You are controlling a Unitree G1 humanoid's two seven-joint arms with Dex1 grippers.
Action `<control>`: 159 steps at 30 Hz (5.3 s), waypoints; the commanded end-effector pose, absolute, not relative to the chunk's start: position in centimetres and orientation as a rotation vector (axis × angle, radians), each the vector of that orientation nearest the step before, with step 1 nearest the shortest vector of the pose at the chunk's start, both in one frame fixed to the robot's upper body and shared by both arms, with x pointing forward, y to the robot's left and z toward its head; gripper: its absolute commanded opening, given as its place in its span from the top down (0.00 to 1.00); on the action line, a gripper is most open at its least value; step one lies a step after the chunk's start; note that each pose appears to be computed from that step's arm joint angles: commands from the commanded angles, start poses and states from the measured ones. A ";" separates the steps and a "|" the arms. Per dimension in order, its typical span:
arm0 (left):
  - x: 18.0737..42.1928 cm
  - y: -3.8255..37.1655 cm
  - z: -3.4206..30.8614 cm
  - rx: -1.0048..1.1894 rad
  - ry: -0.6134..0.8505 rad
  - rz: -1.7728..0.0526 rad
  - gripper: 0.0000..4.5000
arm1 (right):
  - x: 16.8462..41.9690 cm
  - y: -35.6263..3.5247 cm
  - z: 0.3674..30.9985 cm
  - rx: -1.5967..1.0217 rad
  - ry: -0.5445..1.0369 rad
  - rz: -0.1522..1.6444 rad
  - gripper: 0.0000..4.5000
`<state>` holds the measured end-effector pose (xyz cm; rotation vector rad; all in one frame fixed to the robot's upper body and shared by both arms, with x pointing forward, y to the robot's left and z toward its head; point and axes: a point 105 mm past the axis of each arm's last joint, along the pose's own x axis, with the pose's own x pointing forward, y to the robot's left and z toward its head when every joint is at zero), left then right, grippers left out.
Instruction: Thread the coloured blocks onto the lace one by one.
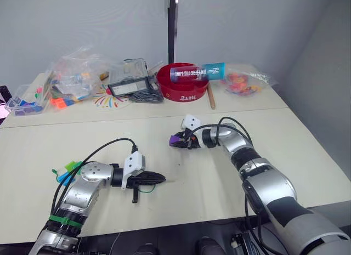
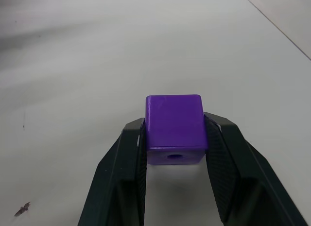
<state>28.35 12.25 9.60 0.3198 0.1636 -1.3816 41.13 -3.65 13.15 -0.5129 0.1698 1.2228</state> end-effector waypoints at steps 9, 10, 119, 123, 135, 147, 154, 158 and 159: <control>28.4 11.6 10.8 0.362 0.123 -1.402 1.00 | 30.6 -7.8 15.7 -0.596 0.143 1.453 0.74; 28.4 11.4 10.9 0.364 0.117 -1.404 1.00 | 29.9 -7.9 14.9 -0.605 0.169 1.455 0.74; 28.4 8.5 10.5 0.392 0.076 -1.372 1.00 | 29.5 -6.9 9.8 -0.646 0.227 1.484 0.73; 28.4 8.5 10.5 0.397 0.079 -1.372 1.00 | 29.5 -6.9 9.8 -0.647 0.228 1.484 0.73; 28.5 6.0 10.5 0.381 0.051 -1.409 1.00 | 29.4 -6.8 9.7 -0.641 0.233 1.484 0.73; 27.8 5.7 11.9 0.379 0.027 -1.468 1.00 | 29.3 -6.7 9.6 -0.633 0.239 1.476 0.73; 27.8 5.7 12.2 0.378 0.026 -1.464 1.00 | 29.2 -6.7 9.5 -0.632 0.240 1.479 0.73; 27.9 5.7 12.3 0.379 0.028 -1.460 1.00 | 29.1 -6.7 9.5 -0.632 0.239 1.481 0.73; 27.9 5.6 12.3 0.380 0.028 -1.461 1.00 | 29.1 -6.7 9.5 -0.632 0.239 1.480 0.73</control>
